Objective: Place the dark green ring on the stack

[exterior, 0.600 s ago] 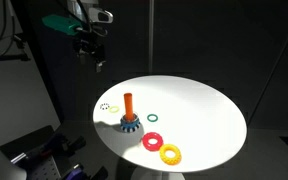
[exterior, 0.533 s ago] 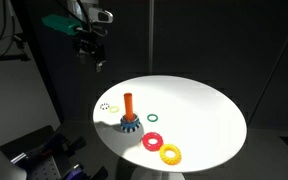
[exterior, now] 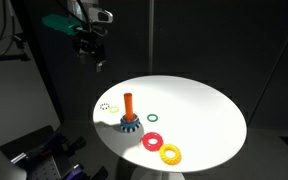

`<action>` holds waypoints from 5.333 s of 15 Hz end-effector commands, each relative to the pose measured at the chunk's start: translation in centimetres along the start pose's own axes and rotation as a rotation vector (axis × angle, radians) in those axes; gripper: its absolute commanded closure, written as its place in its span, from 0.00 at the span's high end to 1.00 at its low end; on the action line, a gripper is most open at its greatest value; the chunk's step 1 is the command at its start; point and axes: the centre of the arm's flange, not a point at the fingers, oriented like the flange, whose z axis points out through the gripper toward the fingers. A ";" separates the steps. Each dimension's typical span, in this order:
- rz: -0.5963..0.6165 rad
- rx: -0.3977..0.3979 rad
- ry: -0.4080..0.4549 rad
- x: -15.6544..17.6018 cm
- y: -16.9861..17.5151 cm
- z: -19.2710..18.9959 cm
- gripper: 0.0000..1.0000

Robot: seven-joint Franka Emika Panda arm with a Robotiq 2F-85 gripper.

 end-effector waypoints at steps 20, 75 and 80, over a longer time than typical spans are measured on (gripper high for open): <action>0.135 -0.162 0.130 6.7 -0.2 2.6 1.00; 0.497 -0.269 0.064 20.1 12.7 19.5 1.00; 0.501 -0.292 0.087 21.1 13.3 22.1 1.00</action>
